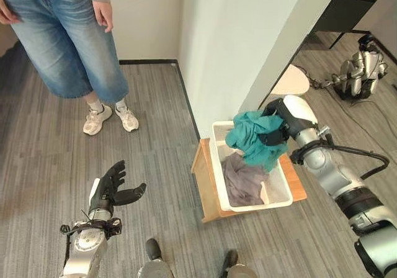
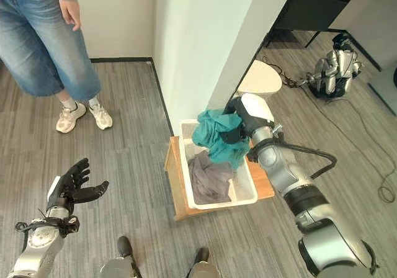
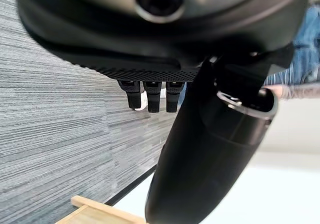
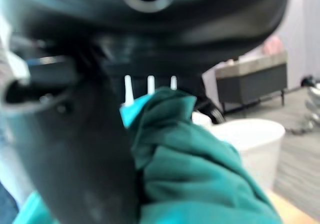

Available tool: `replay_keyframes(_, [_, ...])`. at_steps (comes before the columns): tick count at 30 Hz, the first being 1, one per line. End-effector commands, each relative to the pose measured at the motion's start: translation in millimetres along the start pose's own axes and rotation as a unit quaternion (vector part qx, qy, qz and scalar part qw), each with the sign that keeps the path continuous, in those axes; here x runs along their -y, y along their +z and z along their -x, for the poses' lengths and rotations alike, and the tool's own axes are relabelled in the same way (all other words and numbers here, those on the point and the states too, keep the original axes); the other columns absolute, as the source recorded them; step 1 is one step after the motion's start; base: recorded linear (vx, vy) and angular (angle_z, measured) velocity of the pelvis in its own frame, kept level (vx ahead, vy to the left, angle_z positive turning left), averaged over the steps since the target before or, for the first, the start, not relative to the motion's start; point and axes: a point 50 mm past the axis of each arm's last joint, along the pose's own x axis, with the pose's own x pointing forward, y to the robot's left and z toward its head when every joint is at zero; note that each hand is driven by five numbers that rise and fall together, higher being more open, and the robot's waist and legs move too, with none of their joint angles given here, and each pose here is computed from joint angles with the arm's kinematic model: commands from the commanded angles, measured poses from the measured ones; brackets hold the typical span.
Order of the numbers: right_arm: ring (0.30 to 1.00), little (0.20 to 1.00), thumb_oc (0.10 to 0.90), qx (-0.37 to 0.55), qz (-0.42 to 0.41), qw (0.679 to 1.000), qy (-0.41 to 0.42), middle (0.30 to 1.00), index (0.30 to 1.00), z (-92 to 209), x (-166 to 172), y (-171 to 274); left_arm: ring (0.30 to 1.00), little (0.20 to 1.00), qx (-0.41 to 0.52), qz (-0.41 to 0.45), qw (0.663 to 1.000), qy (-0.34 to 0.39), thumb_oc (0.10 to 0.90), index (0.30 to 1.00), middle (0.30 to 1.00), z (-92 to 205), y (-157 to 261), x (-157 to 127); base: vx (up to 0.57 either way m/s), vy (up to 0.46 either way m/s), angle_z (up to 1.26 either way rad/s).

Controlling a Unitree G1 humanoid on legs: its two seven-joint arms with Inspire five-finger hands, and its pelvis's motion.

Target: Pick up bed clothes into laundry basket.

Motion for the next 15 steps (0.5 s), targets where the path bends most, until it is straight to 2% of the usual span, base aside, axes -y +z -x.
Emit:
replay_keyframes(1, [0.300,0.300,0.400,0.025,-0.007,0.995,-0.097,0.300,0.300,-17,50,16,0.900,0.900,0.089,-0.017,0.996,-0.016,0.800,0.900,0.900,-8,35,3,0.03,-0.078,0.17])
replay_keyframes(5, [0.300,0.300,0.400,-0.001,-0.019,0.998,-0.063,0.300,0.300,-13,24,5,0.900,0.900,0.073,-0.019,0.997,-0.019,0.800,0.900,0.900,-6,27,4,0.08,-0.070,0.00])
replay_keyframes(6, [0.672,0.672,0.648,-0.009,-0.023,0.998,-0.063,0.672,0.672,-12,22,2,0.900,0.900,0.072,-0.019,0.997,-0.017,0.800,0.900,0.900,-6,27,4,-0.06,-0.052,0.03])
replay_keyframes(7, [0.900,0.900,0.800,-0.023,-0.032,0.997,-0.064,0.900,0.900,-12,17,-2,0.900,0.900,0.074,-0.017,0.997,-0.017,0.800,0.900,0.900,-8,29,5,0.05,-0.072,0.08])
replay_keyframes(15, [0.900,0.900,0.800,-0.013,-0.062,0.991,-0.120,0.900,0.900,-21,33,12,0.900,0.900,0.085,0.004,0.996,-0.009,0.800,0.900,0.900,-7,33,8,-0.01,-0.020,0.11])
